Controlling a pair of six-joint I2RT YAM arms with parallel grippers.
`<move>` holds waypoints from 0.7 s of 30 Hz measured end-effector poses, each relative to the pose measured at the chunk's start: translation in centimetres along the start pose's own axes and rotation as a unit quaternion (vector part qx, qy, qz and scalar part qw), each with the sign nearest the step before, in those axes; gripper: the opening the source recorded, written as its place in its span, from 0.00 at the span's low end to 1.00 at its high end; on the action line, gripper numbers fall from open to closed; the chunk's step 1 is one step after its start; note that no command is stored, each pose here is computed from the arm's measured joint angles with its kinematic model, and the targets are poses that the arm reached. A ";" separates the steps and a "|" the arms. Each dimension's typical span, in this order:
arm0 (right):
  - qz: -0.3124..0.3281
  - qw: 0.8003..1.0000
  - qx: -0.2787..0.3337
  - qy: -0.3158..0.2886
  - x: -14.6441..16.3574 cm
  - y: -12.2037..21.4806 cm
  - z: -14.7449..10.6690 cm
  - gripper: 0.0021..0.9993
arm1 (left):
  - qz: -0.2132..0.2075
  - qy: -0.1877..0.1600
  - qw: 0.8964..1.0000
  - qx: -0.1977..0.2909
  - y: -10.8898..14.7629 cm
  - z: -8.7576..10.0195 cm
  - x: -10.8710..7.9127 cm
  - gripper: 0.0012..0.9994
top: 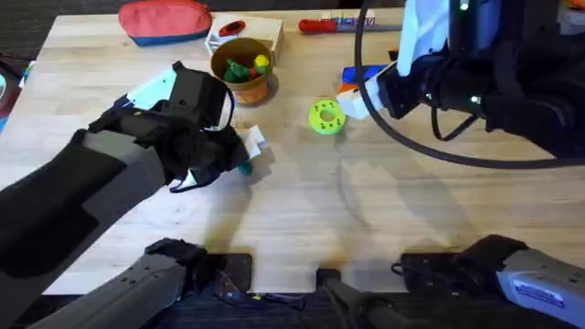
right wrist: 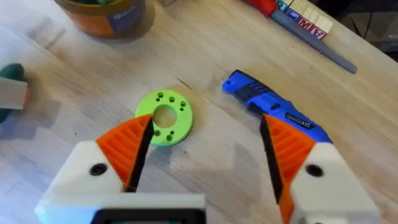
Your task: Pick up the gripper from the table and insert it into the empty holder that is missing its gripper. Then pick up a screw, insert it into the mounting hole, and use the screwdriver to tighten it. Finally, clean up the table by picking up the vegetable and placing it into the bucket.
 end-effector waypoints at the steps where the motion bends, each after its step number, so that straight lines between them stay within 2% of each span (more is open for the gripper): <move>1: 0.000 1.000 0.000 0.000 0.0 0.0 0.0 0.99 | 0.010 0.003 1.000 -0.002 -0.1 0.0 0.2 0.99; 7: 0.000 1.000 0.000 0.000 0.0 0.0 0.0 0.99 | 0.025 0.012 0.999 -0.019 -0.5 0.4 0.2 0.99; 14: 0.000 1.000 0.000 0.000 0.0 0.0 0.0 0.99 | 0.032 0.014 0.999 -0.012 -1.4 0.6 0.0 0.99; 21: 0.000 1.000 0.000 0.000 0.0 0.0 0.0 0.99 | 0.020 0.017 1.000 -0.010 -1.5 0.7 -0.4 0.79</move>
Point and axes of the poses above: each hand's point on the last joint's axis, 136 mm out from that joint toward the fingers, its own y axis back along the fingers, its own x axis along the line the jaws close on, z = x × y, the point moved 10 cm from there along y, back along the fingers, and after that the axes turned 7 degrees about y, right-handed, at the moved point
